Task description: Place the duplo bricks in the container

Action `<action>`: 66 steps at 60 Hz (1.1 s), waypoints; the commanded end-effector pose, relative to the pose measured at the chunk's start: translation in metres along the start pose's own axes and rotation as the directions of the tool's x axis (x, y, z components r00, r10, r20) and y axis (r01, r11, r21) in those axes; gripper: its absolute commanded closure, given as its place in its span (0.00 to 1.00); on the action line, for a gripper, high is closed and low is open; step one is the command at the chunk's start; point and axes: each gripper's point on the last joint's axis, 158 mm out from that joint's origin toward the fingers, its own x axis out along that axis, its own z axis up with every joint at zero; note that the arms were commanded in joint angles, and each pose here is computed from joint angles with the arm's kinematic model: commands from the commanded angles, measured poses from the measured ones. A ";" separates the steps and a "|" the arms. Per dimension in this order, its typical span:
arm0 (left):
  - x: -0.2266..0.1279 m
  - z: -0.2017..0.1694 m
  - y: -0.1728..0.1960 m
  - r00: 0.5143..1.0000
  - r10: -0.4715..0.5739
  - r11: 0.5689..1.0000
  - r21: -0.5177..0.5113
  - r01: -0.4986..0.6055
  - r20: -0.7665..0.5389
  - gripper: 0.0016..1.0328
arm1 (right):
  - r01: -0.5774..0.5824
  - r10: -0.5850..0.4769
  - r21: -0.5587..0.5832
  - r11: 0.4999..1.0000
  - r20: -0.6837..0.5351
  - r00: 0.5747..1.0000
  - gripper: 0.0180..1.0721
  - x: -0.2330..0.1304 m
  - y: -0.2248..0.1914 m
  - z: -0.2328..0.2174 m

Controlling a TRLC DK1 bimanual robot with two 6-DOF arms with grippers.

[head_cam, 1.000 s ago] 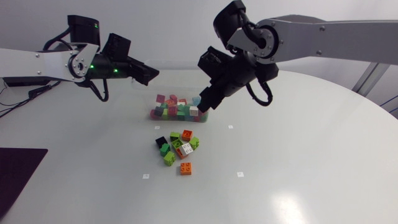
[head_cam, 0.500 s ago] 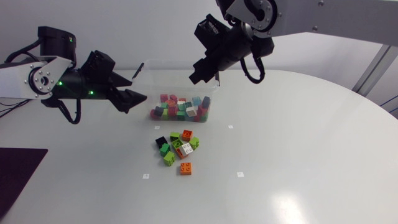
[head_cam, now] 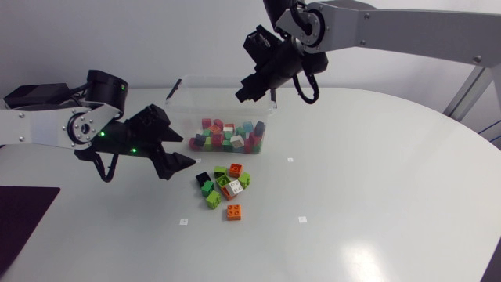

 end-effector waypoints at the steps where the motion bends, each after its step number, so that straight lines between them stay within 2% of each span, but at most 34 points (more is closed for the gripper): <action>1: 0.015 -0.023 -0.017 0.997 -0.054 0.998 0.019 0.055 -0.054 0.07 | 0.004 -0.004 0.030 1.000 0.009 1.000 0.67 0.012 -0.006 0.005; 14: 0.030 -0.039 -0.017 0.994 -0.063 0.997 0.035 0.067 -0.091 0.07 | 0.018 -0.018 0.034 0.999 0.010 1.000 0.66 0.026 -0.014 0.010; 17: 0.037 -0.048 -0.018 0.992 -0.063 0.997 0.035 0.067 -0.105 0.07 | 0.022 -0.022 0.035 0.999 0.008 1.000 0.57 0.030 -0.016 0.010; 22: 0.043 -0.061 -0.019 0.990 -0.056 0.996 0.055 0.063 -0.131 0.07 | 0.028 -0.028 0.038 0.999 0.009 1.000 0.17 0.029 -0.019 0.012; 26: 0.047 -0.066 -0.022 0.989 -0.060 0.995 0.065 0.069 -0.137 0.07 | 0.030 -0.030 0.037 0.999 0.021 0.999 0.04 0.021 -0.019 0.016; 44: 0.063 -0.079 -0.042 0.981 -0.109 0.988 0.087 0.124 -0.161 0.07 | 0.029 -0.031 0.033 0.999 0.057 0.998 0.04 -0.016 -0.012 0.024; 66: 0.080 -0.080 -0.038 0.984 -0.100 0.989 0.097 0.115 -0.146 0.07 | -0.017 0.015 0.036 0.999 0.059 0.998 0.05 -0.052 0.018 -0.018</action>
